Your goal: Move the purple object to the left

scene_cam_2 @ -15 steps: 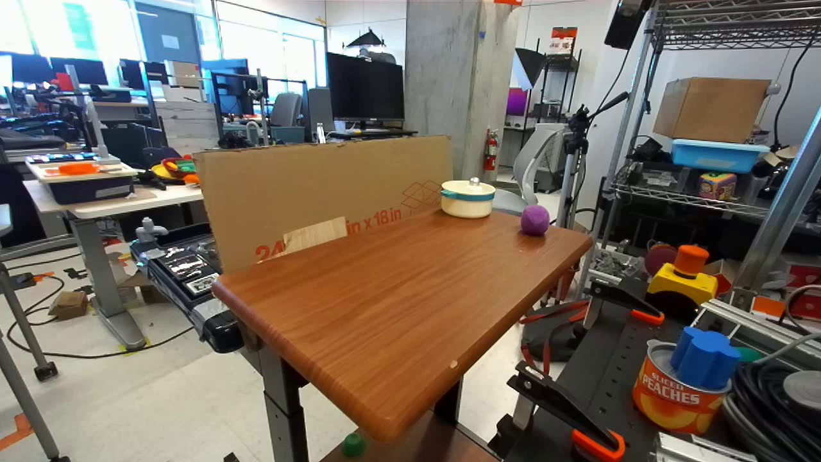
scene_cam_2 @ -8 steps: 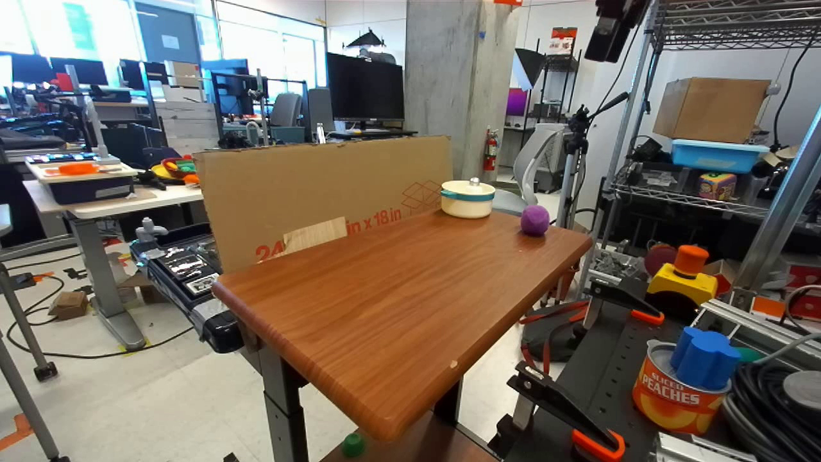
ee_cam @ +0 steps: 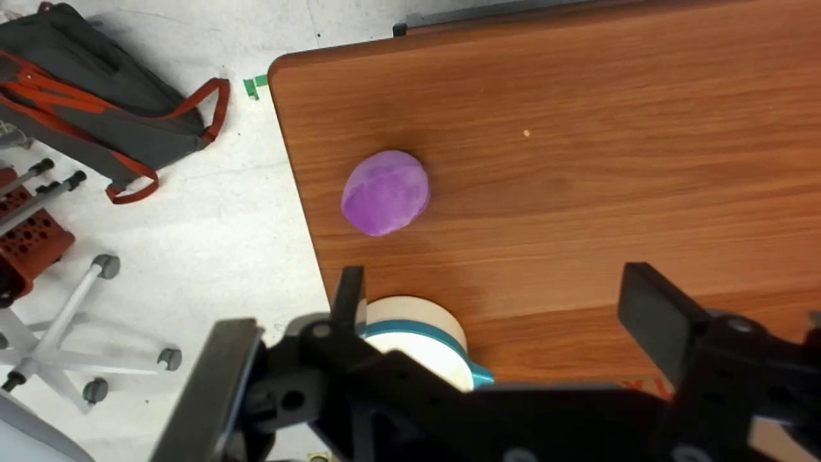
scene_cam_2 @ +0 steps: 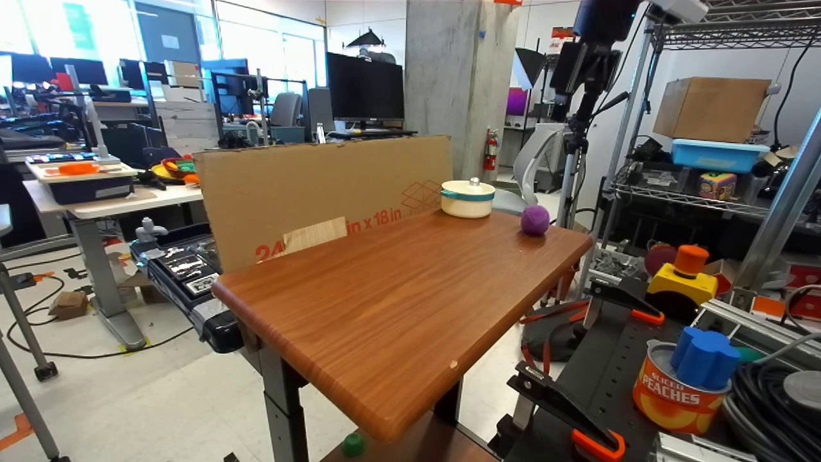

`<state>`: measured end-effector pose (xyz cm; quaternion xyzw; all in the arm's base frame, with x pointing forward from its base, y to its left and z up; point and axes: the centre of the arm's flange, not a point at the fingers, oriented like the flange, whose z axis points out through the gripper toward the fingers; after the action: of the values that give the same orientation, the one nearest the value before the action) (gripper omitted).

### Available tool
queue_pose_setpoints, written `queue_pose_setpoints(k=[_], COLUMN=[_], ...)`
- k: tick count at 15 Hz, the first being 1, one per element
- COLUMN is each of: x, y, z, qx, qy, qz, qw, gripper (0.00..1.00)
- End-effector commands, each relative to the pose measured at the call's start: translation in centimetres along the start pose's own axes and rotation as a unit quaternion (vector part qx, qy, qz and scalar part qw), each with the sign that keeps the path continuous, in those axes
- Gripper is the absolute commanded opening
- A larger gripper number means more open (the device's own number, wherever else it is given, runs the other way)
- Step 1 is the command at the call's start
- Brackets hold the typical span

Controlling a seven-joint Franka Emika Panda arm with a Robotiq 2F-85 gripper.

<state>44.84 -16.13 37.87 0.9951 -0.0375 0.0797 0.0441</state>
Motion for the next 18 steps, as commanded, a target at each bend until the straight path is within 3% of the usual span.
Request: queue_pose_setpoints(k=[1, 7, 18], x=[4.6, 7.5, 9.0], y=[2.6, 4.1, 5.0], z=[4.3, 10.4, 19.7], qx=[0.011, 0.021, 0.003], qy=[-0.003, -0.018, -0.132], qz=[0.026, 0.063, 0.096], qw=[0.9996, 0.9976, 0.9865], gripper=[1.00, 1.00, 1.00])
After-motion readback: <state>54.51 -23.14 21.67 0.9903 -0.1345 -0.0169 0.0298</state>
